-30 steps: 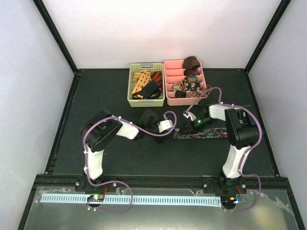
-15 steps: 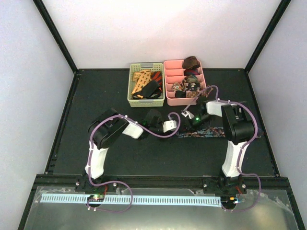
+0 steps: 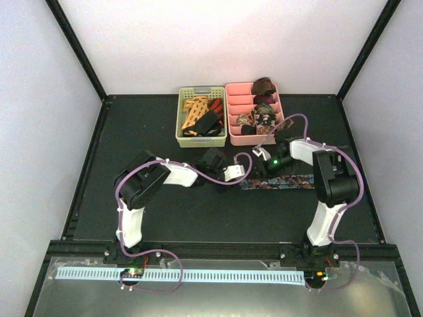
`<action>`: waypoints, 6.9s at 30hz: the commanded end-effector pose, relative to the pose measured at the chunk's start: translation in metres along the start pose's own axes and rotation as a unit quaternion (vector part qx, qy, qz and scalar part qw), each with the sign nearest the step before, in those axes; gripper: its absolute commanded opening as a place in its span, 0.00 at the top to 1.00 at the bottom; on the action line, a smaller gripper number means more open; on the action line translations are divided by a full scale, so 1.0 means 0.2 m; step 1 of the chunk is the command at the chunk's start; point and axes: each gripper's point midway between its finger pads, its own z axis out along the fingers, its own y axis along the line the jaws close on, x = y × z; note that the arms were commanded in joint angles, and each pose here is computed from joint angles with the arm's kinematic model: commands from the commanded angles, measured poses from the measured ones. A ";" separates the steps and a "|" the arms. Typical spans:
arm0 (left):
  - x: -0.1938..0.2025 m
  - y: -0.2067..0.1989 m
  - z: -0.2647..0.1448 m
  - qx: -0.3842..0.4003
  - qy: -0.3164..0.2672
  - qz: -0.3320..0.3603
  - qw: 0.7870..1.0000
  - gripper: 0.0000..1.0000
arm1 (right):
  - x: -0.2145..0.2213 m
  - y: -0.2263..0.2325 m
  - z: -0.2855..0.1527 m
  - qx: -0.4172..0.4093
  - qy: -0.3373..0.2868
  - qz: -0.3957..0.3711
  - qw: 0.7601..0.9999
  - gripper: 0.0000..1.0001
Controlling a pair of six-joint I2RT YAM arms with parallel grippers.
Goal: Roll the ties
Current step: Roll the tie at the center of the board.
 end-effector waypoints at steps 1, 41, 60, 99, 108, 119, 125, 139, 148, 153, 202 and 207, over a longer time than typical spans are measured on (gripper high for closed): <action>0.29 -0.08 -0.01 0.020 0.115 -0.051 0.992 0.60 | -0.05 0.12 -0.06 -0.036 -0.044 -0.024 0.998 0.57; -0.48 0.22 -0.56 -0.064 -0.149 -0.059 0.985 0.01 | 0.11 -0.23 0.07 0.067 0.003 0.010 0.998 0.98; -0.13 -0.07 -0.12 0.057 -0.166 -0.014 0.984 0.01 | 0.11 -0.20 0.19 0.023 0.021 0.042 0.999 0.98; 0.22 -0.02 0.06 0.008 0.057 0.016 0.998 0.63 | -0.10 0.16 -0.45 -0.076 -0.163 -0.109 0.978 0.00; 0.23 -0.01 0.06 0.002 0.065 0.014 0.998 0.63 | -0.01 0.08 -0.21 -0.081 -0.144 -0.010 0.986 0.10; 0.23 -0.01 0.06 0.000 0.064 0.013 0.998 0.64 | -0.01 0.04 0.02 -0.055 -0.095 0.013 0.994 0.47; 0.23 -0.01 0.06 0.000 0.065 0.013 0.998 0.64 | -0.02 0.06 0.06 -0.061 -0.088 0.012 0.994 0.64; 0.19 0.00 0.04 0.002 0.045 -0.004 0.999 0.50 | 0.02 -0.04 0.09 -0.017 -0.060 0.016 0.998 0.98; 0.01 -0.04 -0.07 0.015 -0.074 -0.010 0.997 0.17 | 0.06 -0.13 0.08 0.034 -0.046 0.015 0.998 0.98; -0.03 -0.08 -0.03 0.050 -0.119 -0.042 0.991 0.18 | 0.07 -0.16 0.10 0.048 -0.036 0.025 0.998 0.98; 0.20 -0.06 0.06 -0.016 0.067 0.023 0.997 0.41 | 0.08 -0.04 0.04 -0.006 -0.025 0.019 0.999 0.98; 0.00 -0.05 -0.05 0.011 -0.044 0.006 0.999 0.18 | 0.14 -0.14 0.04 0.022 -0.017 0.030 0.999 0.98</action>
